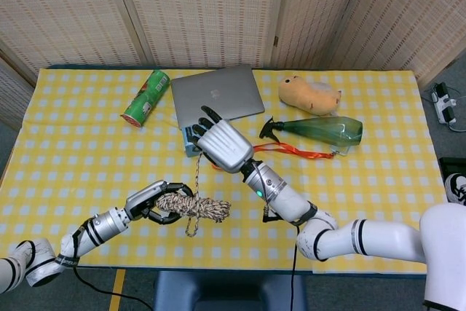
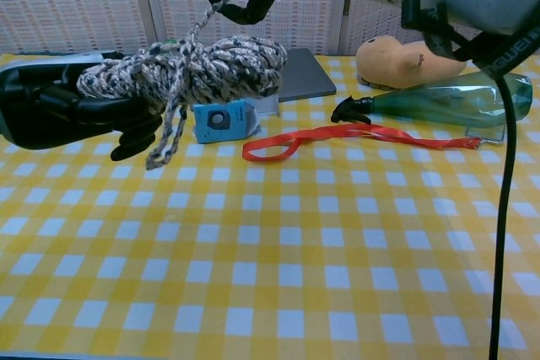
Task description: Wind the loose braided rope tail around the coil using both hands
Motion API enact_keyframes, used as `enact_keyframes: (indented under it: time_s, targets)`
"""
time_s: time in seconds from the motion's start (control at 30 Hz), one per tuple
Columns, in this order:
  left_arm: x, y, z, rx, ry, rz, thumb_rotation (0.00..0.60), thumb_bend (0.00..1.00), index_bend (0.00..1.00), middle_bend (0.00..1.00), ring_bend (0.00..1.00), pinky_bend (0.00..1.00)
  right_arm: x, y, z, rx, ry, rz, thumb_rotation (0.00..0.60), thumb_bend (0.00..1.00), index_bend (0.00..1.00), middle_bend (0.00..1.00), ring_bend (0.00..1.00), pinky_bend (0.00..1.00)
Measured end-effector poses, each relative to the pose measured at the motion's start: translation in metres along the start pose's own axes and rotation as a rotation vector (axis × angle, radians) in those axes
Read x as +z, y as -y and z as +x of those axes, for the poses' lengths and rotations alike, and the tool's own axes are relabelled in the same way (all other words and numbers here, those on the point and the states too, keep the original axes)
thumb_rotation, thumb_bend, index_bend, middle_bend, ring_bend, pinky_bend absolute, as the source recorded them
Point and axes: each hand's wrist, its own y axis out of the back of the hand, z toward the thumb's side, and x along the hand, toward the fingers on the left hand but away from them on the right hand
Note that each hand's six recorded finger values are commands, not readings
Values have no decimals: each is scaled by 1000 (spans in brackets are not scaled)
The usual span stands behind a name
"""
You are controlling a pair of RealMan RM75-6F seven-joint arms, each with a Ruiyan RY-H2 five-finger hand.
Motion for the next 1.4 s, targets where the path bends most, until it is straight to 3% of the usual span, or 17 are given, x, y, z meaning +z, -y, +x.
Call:
enact_keyframes:
  time_s: [0.6,1.03,1.4]
  targets:
    - [17,1,0,-67,48,-102,600,803,830,758,687,720,-21,46,24,25,-35,-92,600,523,796,377,265,108]
    - [39,-18,-5,23,118,-190,600,803,832,760,692,720,-14,84,42,71,-80,-33,600,522,795,381,267,108]
    - [50,-47,-11,185,167,-240,600,803,833,761,694,719,-2,105,50,118,-92,-27,600,522,795,381,265,108]
